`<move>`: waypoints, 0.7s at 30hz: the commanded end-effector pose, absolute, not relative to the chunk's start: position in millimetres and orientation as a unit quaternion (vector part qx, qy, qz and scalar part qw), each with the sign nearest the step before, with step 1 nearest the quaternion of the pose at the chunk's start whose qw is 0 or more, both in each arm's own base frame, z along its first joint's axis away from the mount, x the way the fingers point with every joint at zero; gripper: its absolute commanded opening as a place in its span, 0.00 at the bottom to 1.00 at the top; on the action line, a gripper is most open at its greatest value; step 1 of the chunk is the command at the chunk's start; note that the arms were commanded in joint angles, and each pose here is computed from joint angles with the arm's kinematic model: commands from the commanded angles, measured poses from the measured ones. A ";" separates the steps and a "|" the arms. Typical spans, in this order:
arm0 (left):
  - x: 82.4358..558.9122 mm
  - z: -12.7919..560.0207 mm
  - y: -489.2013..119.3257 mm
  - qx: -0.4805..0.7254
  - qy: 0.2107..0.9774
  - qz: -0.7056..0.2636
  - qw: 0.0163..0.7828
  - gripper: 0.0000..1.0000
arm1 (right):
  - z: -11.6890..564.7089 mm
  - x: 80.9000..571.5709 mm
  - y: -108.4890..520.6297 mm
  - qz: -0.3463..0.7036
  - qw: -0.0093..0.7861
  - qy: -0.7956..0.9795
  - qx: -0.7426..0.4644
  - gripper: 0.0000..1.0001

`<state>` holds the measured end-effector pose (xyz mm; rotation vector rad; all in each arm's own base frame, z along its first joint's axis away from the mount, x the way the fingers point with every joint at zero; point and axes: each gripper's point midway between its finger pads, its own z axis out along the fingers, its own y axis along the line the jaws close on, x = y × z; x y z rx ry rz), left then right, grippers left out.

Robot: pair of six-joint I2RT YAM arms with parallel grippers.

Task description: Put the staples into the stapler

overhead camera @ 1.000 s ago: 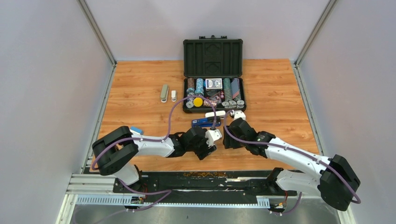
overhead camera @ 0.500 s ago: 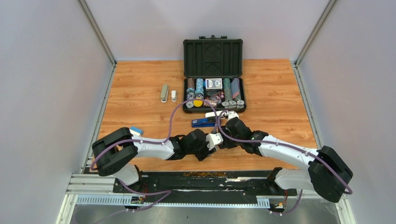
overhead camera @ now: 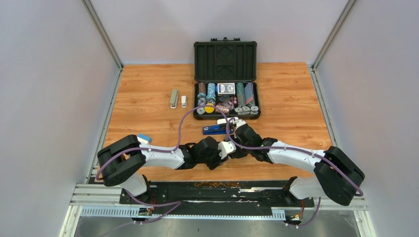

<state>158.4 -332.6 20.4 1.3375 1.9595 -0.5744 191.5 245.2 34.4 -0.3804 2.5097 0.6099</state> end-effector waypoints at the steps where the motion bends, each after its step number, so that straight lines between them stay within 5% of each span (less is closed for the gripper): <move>1: 156.7 29.8 -337.5 0.519 0.742 -0.227 0.358 0.47 | 36.6 194.6 252.7 0.241 0.271 0.918 -0.157 0.28; 21: 153.9 26.2 -335.7 0.523 0.744 -0.221 0.353 0.44 | 17.4 200.6 233.6 0.182 0.274 0.932 -0.152 0.11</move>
